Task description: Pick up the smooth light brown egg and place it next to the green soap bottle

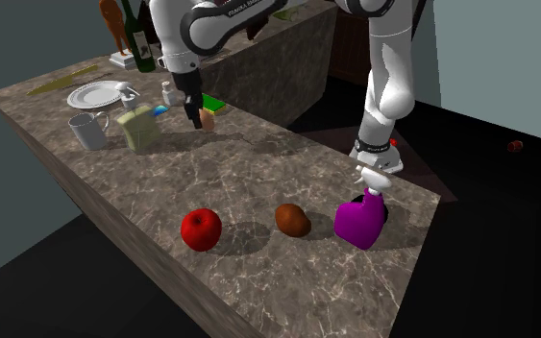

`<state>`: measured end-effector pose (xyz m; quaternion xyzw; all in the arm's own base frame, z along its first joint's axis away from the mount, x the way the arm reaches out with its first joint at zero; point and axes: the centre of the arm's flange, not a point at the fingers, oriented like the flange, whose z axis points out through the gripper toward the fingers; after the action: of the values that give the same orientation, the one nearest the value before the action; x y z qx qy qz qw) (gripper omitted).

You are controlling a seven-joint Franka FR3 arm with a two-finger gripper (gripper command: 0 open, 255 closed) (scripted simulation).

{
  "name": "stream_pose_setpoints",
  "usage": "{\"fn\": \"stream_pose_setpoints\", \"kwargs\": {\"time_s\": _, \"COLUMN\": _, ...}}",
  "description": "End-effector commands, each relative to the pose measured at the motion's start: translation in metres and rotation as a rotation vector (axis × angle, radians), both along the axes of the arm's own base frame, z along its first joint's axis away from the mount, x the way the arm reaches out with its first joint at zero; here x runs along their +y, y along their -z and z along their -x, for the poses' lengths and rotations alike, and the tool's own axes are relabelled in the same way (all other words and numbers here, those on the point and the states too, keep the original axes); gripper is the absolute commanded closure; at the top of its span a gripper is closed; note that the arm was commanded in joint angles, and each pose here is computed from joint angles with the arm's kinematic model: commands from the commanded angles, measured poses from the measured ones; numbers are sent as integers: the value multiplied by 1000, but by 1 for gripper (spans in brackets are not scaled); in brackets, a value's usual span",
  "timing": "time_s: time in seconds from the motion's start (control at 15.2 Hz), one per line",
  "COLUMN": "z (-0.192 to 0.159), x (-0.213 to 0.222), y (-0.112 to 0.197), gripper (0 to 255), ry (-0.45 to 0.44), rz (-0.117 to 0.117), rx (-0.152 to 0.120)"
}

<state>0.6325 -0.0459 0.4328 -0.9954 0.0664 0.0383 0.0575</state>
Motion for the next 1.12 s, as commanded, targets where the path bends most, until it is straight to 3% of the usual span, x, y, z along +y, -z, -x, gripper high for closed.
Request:
{"fn": "stream_pose_setpoints", "kwargs": {"time_s": 0.0, "z": 0, "x": 0, "y": 11, "gripper": 255, "ry": 0, "rz": 0, "rx": -1}}
{"fn": "stream_pose_setpoints", "kwargs": {"time_s": 1.06, "z": 0, "x": 0, "y": 95, "gripper": 255, "ry": 0, "rz": 0, "rx": -1}}
